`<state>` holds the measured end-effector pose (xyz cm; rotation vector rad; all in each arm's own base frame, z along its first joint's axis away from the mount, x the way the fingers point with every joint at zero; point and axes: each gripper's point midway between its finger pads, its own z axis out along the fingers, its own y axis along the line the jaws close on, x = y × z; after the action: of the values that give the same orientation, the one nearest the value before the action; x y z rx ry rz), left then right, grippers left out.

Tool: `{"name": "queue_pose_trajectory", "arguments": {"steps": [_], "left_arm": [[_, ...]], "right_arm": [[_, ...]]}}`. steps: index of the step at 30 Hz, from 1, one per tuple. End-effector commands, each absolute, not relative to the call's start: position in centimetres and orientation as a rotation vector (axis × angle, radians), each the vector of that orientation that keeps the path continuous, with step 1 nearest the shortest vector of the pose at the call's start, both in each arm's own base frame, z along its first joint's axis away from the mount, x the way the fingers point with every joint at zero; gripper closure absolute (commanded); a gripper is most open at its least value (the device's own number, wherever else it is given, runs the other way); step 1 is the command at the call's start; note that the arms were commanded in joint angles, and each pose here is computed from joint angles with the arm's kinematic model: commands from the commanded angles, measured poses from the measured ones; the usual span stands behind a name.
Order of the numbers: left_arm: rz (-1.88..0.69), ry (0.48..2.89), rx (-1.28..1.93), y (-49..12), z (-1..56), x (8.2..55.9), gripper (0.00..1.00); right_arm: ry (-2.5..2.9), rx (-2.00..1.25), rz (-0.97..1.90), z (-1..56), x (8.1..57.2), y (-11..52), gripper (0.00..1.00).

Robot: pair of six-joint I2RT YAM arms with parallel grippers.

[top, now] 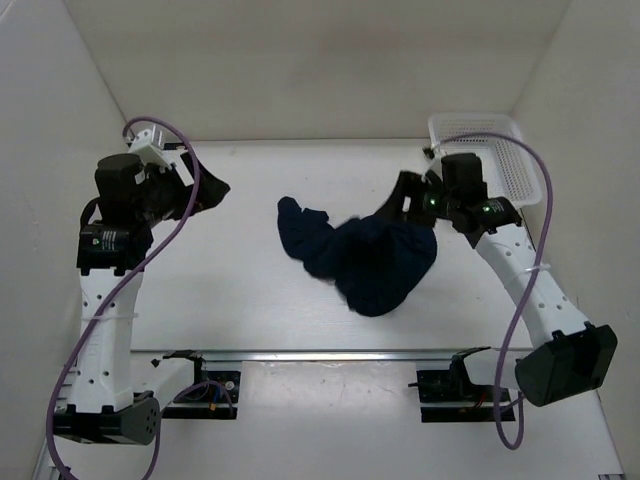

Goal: Fold and stack the shorts
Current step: Move the shorts to the center of the board, then flatten the shorts out

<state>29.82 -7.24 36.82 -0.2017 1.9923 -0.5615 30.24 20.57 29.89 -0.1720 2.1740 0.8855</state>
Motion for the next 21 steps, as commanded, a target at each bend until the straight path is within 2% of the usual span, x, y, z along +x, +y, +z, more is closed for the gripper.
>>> {"name": "queue_pose_trajectory", "arguments": {"steps": [1, 3, 4, 5, 7, 8, 9, 10, 11, 14, 16, 20, 21], "left_arm": [[-0.620, 2.109, -0.156, -8.5, 32.6, 28.2, 0.02], [-0.677, 2.187, -0.155, -9.5, 29.8, 27.6, 0.04], [-0.715, 2.295, -0.199, -10.0, 26.1, 27.4, 0.10], [-0.746, 2.347, -0.205, -10.6, 24.4, 27.3, 0.15], [-0.782, 2.418, -0.207, -11.9, 21.6, 27.4, 0.23], [-0.794, 2.488, -0.247, -12.4, 19.3, 27.2, 0.30], [-0.803, 2.509, -0.248, -12.9, 18.5, 27.3, 0.32], [-0.800, 2.507, -0.248, -13.2, 18.1, 27.7, 0.32], [-0.808, 2.538, -0.240, -14.3, 17.3, 27.8, 0.32], [-0.768, 2.605, -0.234, -15.8, 15.2, 28.6, 0.22], [-0.718, 2.640, -0.226, -16.3, 13.8, 29.6, 0.09], [-0.641, 2.776, -0.264, -17.3, 9.4, 32.0, 0.04], [-0.643, 2.779, -0.280, -17.6, 9.2, 32.8, 0.04]], "right_arm": [[2.350, 0.066, 0.686, 23.5, 29.0, 15.0, 0.25], [2.348, 0.126, 0.642, 22.6, 27.6, 13.7, 0.34], [2.374, 0.177, 0.575, 20.8, 27.0, 12.6, 0.55], [2.363, 0.184, 0.566, 20.8, 26.0, 12.4, 0.63], [2.371, 0.220, 0.556, 19.9, 25.2, 12.1, 0.73], [2.396, 0.224, 0.558, 18.9, 24.3, 12.2, 0.76], [2.416, 0.204, 0.575, 18.4, 23.8, 12.7, 0.76], [2.431, 0.226, 0.601, 18.2, 23.5, 13.1, 0.72], [2.433, 0.201, 0.635, 18.1, 23.2, 14.0, 0.56], [2.453, 0.168, 0.744, 17.8, 23.0, 16.8, 0.29], [2.490, 0.138, 0.755, 16.8, 23.2, 18.3, 0.21], [2.515, 0.137, 0.735, 16.4, 26.8, 20.2, 0.13], [2.516, 0.131, 0.750, 16.5, 27.6, 20.9, 0.07]]}}
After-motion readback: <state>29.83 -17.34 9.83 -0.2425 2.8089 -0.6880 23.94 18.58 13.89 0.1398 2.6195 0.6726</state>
